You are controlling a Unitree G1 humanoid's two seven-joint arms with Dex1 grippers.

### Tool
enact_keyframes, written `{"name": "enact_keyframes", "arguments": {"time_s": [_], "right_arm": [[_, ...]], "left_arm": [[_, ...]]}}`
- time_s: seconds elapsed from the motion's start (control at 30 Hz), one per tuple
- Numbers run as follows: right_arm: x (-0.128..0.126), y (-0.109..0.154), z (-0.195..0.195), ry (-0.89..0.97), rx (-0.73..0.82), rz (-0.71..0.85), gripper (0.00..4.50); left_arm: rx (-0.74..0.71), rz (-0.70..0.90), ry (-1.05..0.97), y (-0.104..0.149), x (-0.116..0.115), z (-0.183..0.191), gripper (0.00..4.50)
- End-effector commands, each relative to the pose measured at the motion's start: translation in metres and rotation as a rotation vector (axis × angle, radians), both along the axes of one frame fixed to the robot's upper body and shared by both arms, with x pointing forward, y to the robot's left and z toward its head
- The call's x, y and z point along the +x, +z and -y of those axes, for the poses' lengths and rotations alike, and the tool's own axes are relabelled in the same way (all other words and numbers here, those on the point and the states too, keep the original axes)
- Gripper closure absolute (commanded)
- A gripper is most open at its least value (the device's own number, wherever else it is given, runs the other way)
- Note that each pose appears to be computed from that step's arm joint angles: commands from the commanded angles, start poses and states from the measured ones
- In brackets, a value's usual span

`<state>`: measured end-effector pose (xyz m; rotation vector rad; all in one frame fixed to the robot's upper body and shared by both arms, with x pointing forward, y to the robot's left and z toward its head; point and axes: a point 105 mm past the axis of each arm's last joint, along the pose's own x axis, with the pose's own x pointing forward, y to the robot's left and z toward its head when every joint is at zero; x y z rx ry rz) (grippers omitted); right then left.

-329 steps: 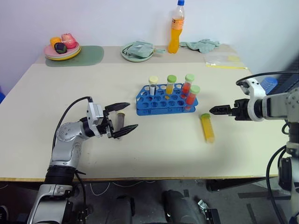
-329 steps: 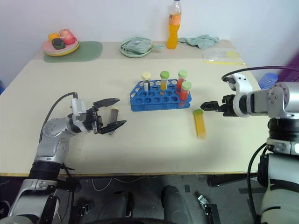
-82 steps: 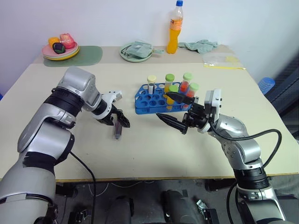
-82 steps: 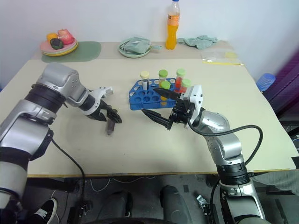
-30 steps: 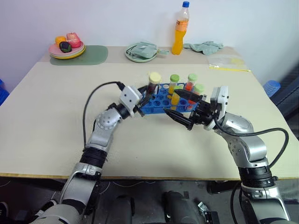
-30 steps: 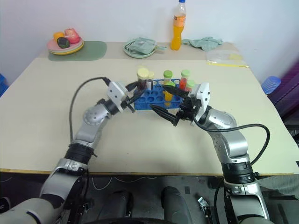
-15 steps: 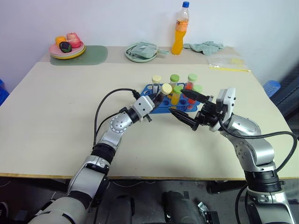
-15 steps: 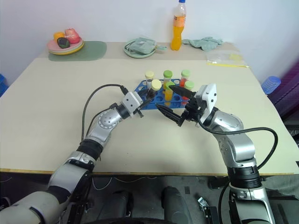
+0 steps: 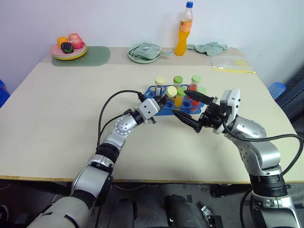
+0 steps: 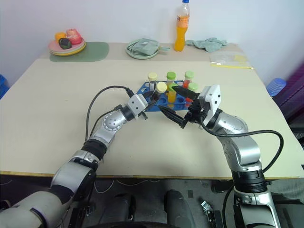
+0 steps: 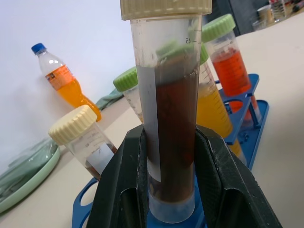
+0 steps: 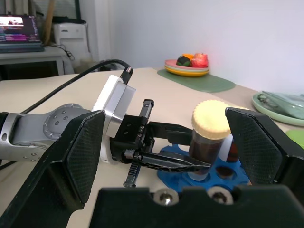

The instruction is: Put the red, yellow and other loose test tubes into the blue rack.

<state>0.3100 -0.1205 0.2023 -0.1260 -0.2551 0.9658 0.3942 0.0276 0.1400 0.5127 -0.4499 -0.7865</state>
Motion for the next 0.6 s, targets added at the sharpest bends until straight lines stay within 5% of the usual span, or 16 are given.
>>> {"name": "enact_keyframes", "arguments": {"time_s": [0.03,0.6], "right_arm": [[-0.005,0.013,0.003,-0.01,0.002,0.053,0.0],[-0.002,0.012,0.001,-0.018,-0.009,0.058,0.0]], "left_arm": [[-0.072,-0.025,0.014,0.005,0.004,-0.001,3.68],[-0.324,-0.267,0.017,-0.008,0.001,-0.011,3.68]]}}
